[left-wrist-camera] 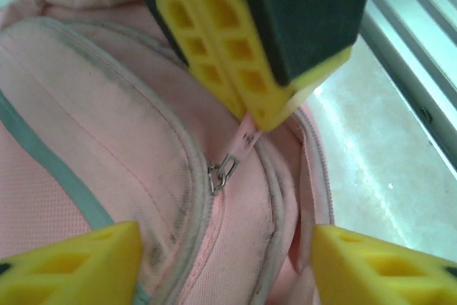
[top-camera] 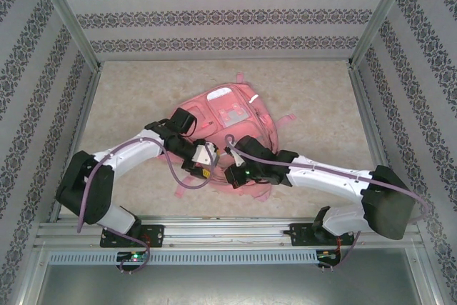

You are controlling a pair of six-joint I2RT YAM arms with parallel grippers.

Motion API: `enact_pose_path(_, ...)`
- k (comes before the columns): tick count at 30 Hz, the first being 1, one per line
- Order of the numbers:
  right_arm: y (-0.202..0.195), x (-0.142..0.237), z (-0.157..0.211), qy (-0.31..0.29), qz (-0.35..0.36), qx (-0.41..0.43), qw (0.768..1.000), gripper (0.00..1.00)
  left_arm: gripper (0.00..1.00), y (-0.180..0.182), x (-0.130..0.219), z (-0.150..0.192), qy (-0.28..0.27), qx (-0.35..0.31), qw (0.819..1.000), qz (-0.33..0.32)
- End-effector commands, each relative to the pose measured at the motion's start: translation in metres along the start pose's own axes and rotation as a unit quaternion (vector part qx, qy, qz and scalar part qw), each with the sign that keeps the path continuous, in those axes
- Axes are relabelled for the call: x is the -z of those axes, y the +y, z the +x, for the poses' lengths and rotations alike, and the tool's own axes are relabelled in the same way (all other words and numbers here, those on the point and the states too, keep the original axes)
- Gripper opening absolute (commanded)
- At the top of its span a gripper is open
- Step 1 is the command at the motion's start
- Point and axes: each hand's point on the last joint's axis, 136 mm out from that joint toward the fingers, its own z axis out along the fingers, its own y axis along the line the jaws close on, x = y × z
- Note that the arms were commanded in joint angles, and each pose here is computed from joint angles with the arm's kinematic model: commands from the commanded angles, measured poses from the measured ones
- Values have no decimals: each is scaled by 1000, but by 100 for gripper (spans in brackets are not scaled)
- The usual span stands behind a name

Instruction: Pack books, pencil case, and school supplies into a backpack

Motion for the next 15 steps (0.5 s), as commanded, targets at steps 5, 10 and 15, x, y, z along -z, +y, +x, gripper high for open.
enact_pose_path(5,-19,8,5,-11,38,-5,999,0,0,11,-15,13,48,-24,999,-5)
enact_pose_path(10,-77,14,16,-20,103,-60,993,0,0,7,-8,13,57,-46,997,-8)
enact_pose_path(15,-123,35,10,-58,178,-91,978,0,0,-3,-1,16,61,-44,997,17)
